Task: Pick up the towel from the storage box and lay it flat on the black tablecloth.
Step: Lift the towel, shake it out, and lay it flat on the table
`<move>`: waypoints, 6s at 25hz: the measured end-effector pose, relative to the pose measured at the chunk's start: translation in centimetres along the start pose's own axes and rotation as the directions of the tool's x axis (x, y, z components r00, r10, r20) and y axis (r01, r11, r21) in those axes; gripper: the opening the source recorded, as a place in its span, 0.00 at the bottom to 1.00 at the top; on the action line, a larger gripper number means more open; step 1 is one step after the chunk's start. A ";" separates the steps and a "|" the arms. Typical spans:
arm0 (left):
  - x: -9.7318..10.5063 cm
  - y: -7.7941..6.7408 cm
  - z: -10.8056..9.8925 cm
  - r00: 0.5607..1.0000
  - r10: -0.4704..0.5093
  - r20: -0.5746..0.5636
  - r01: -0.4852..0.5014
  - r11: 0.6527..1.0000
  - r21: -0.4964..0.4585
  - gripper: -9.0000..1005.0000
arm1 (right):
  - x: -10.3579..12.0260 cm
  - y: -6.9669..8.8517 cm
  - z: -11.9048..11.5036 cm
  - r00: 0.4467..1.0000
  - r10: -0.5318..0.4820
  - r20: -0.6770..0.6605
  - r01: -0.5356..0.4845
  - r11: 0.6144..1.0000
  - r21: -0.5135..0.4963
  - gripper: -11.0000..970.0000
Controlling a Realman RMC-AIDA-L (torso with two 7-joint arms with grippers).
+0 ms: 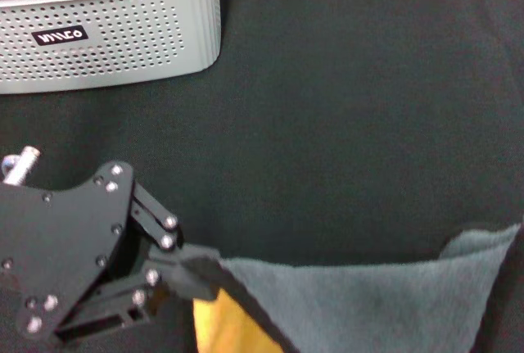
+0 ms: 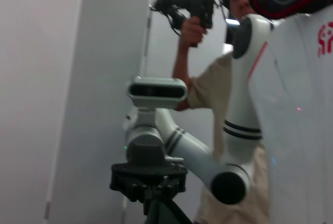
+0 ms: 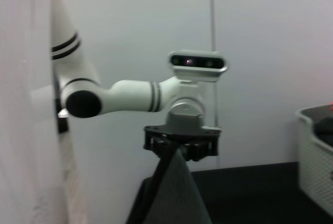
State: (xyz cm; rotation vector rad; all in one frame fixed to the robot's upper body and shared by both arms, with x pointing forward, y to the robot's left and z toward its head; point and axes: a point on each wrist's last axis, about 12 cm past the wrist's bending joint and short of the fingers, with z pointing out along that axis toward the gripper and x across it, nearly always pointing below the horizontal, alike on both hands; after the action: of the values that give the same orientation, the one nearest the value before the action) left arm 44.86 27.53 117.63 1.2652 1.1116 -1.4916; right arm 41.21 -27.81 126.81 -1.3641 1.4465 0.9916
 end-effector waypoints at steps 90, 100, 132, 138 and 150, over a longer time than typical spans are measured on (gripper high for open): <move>14.1 11.1 -2.4 0.862 0.085 -0.500 -0.489 0.402 -0.774 0.02 | 13.1 -22.5 17.3 0.915 0.297 -0.274 -0.104 0.828 0.552 0.02; 15.0 11.4 -2.2 0.811 0.070 -0.580 -0.568 0.330 -0.754 0.02 | 13.5 -22.3 17.8 0.907 0.270 -0.322 -0.046 0.826 0.562 0.02; 16.4 10.9 -1.6 0.697 0.067 -0.714 -0.695 0.308 -0.650 0.02 | 13.6 -22.5 18.7 0.893 0.178 -0.414 0.108 0.807 0.580 0.02; 16.2 11.2 -1.5 0.687 0.079 -0.723 -0.706 0.309 -0.637 0.02 | 13.9 -22.4 18.9 0.885 0.162 -0.437 0.136 0.807 0.574 0.02; 16.7 11.8 -0.4 0.580 0.102 -0.808 -0.784 0.337 -0.520 0.03 | 13.7 -22.2 19.3 0.884 0.132 -0.449 0.168 0.805 0.568 0.02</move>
State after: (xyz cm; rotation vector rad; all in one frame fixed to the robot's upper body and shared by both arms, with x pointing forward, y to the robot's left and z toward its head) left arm 54.45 24.10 99.86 1.1731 1.4462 0.1893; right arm 64.81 -14.96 108.64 -1.1640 1.8913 0.1213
